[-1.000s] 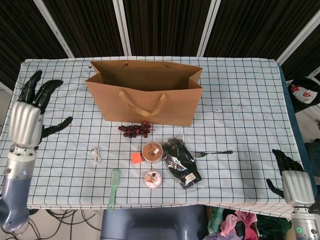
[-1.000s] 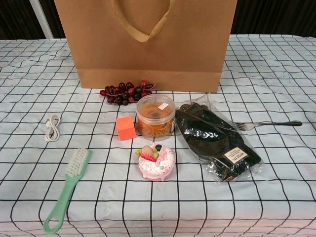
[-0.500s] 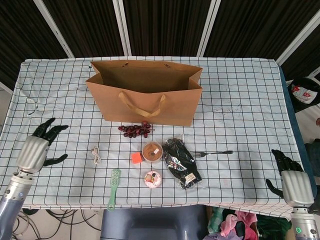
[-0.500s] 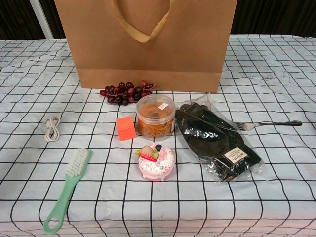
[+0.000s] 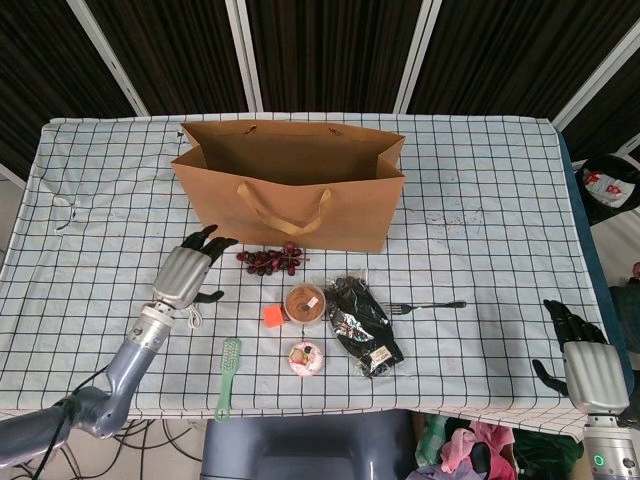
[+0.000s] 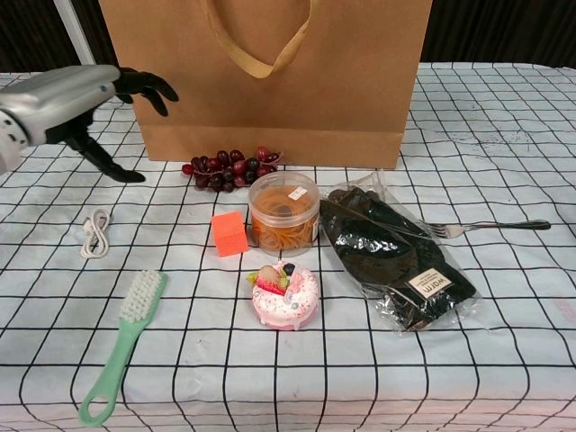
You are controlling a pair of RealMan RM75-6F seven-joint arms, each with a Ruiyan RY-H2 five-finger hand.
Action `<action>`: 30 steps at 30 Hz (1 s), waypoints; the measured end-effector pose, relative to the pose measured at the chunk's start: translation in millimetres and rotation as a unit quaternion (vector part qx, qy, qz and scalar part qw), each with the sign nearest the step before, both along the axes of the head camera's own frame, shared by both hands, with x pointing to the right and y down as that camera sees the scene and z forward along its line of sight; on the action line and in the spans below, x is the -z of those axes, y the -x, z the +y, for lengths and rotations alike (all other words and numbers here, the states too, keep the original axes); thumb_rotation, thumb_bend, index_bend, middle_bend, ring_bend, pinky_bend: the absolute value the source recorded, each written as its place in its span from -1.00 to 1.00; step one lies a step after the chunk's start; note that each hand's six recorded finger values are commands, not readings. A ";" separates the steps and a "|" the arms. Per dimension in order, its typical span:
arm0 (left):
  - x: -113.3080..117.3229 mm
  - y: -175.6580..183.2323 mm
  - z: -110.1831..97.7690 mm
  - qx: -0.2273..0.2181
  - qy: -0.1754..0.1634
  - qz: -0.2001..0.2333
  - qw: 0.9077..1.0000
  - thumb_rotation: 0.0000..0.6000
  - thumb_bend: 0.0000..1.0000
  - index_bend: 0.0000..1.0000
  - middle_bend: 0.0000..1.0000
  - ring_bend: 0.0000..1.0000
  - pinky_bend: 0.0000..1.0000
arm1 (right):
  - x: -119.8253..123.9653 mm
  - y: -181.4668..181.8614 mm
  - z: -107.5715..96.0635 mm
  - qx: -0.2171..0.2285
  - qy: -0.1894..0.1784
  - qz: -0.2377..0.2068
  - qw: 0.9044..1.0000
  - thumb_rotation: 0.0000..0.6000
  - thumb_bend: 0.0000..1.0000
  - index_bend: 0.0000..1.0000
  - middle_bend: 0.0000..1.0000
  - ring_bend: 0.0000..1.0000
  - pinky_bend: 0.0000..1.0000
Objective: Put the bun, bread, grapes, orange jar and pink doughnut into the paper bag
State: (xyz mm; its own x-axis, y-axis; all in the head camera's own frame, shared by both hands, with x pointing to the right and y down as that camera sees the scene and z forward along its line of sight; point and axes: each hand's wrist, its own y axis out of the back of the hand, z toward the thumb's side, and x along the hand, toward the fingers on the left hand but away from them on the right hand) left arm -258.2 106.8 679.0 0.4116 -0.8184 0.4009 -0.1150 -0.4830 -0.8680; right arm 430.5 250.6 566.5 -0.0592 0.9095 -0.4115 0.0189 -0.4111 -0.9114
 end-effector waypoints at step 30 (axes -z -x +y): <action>-70.5 -86.3 -10.3 -0.022 0.019 -0.042 0.999 1.00 -0.61 -0.48 -0.32 -0.63 -0.54 | 1.9 -5.3 -1.4 -0.007 -0.004 -0.007 1.000 1.00 -0.58 -0.85 -0.78 -0.62 -0.50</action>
